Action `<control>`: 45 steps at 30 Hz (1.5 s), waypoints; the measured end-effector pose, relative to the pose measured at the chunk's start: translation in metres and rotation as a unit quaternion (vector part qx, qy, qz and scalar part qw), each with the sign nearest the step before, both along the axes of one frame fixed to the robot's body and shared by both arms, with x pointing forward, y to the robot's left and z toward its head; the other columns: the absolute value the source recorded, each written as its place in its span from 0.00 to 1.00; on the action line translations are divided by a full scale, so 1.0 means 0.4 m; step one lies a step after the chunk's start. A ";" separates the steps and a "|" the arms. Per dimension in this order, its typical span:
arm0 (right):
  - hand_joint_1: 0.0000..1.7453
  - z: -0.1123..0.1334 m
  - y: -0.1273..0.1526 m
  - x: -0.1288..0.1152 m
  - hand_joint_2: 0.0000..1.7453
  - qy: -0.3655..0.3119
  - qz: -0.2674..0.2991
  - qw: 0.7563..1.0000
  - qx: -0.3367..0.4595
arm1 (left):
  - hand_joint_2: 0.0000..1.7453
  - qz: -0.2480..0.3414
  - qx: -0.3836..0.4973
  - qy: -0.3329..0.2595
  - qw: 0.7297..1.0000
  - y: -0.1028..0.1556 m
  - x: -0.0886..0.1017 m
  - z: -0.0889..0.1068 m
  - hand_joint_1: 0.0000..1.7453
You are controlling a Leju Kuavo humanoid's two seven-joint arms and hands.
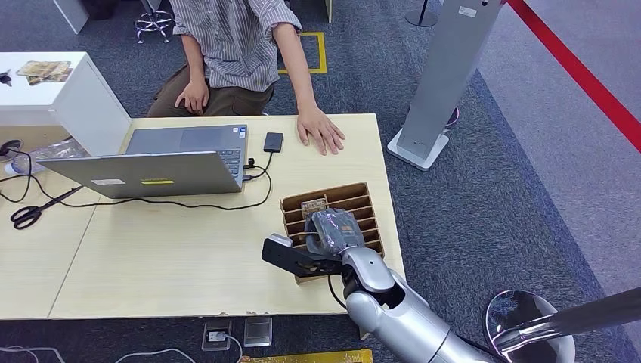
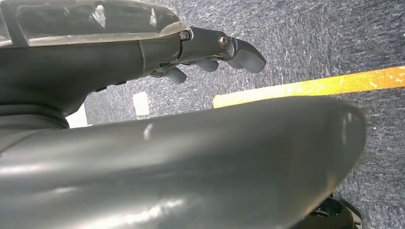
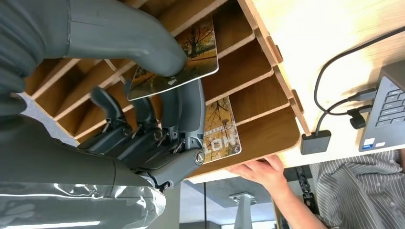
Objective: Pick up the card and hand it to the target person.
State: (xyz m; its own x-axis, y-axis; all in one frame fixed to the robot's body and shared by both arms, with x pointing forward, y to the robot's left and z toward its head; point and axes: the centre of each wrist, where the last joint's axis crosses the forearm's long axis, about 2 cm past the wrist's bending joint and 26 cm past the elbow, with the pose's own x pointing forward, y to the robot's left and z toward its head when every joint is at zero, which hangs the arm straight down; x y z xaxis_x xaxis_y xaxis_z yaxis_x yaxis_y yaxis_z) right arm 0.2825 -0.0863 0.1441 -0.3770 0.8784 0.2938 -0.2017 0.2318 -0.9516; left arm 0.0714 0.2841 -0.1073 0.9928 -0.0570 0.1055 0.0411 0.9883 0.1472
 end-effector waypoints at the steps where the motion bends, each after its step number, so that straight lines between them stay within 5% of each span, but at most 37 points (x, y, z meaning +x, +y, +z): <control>1: 0.98 0.000 0.000 0.001 1.00 0.000 0.000 1.000 0.000 | 1.00 0.000 0.000 -0.001 1.000 0.000 0.000 0.000 0.00; 16: 0.97 0.013 -0.005 0.008 1.00 -0.004 -0.003 1.000 0.018 | 1.00 -0.008 0.006 -0.016 1.000 0.001 -0.001 0.000 0.00; 26: 0.97 0.180 -0.069 0.076 1.00 0.049 0.040 0.995 0.075 | 1.00 -0.007 0.006 -0.012 1.000 0.005 -0.010 -0.002 0.00; 35: 0.97 0.308 -0.119 0.084 1.00 -0.027 0.057 0.993 0.101 | 1.00 -0.010 0.004 -0.014 1.000 0.008 -0.007 -0.001 0.00; 45: 0.97 0.281 -0.126 0.114 1.00 -0.249 0.003 0.960 0.129 | 1.00 -0.023 -0.002 -0.020 1.000 -0.002 0.032 0.006 0.00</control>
State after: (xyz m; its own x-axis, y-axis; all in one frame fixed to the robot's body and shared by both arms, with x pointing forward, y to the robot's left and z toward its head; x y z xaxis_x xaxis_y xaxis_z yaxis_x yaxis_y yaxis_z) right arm 0.3279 -0.1366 0.2567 -0.5314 0.7979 0.2847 0.2609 0.4738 -0.8411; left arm 0.0844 0.2832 -0.1050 0.9840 -0.1026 0.1454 0.0812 0.9860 0.1460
